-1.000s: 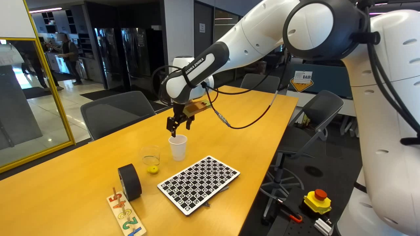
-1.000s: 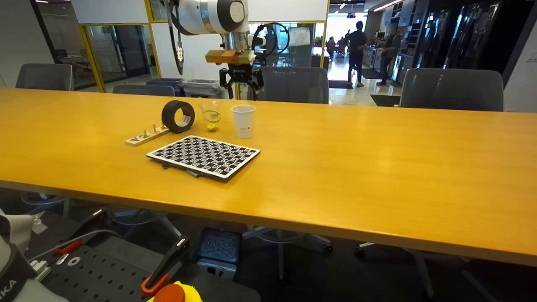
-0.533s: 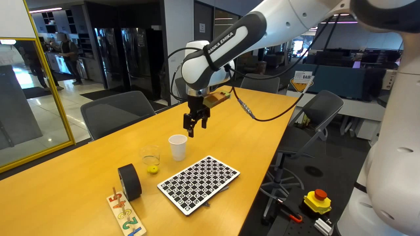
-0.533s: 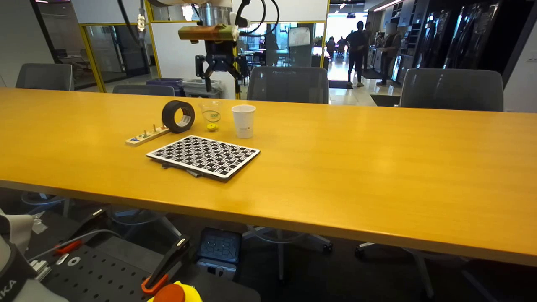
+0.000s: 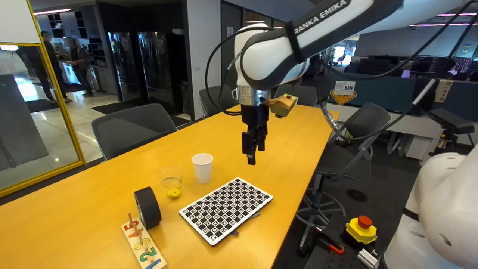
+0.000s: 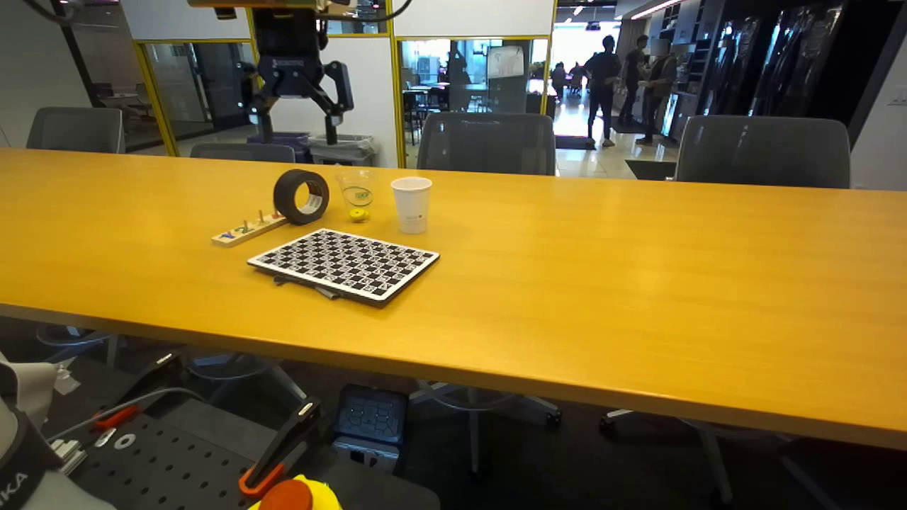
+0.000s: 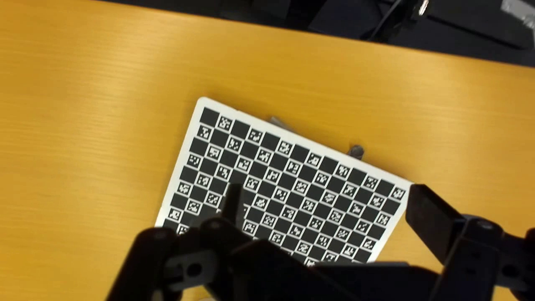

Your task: Divide the rings equally and put some in the clear cup and the rest in the white cup

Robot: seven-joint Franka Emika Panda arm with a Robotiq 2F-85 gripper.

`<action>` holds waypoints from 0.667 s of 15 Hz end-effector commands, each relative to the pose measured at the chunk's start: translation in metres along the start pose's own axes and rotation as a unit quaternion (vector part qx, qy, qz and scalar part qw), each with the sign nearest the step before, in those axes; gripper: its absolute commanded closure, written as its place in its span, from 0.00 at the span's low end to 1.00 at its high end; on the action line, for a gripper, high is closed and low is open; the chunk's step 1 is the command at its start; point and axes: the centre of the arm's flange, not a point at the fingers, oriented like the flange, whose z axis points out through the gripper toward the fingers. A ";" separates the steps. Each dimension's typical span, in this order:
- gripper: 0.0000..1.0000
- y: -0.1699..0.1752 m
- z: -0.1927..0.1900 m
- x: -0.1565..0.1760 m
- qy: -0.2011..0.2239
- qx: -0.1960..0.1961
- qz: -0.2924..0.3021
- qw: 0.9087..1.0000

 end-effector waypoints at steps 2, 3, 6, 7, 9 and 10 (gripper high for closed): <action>0.00 -0.041 -0.038 -0.093 0.034 -0.005 0.003 0.999; 0.00 -0.044 -0.045 -0.103 0.049 -0.003 0.020 0.999; 0.00 -0.045 -0.063 -0.123 0.086 0.007 0.074 0.993; 0.00 -0.046 -0.067 -0.129 0.095 0.008 0.085 0.992; 0.00 -0.046 -0.074 -0.141 0.108 0.003 0.100 0.989; 0.00 -0.046 -0.076 -0.144 0.111 0.001 0.104 0.988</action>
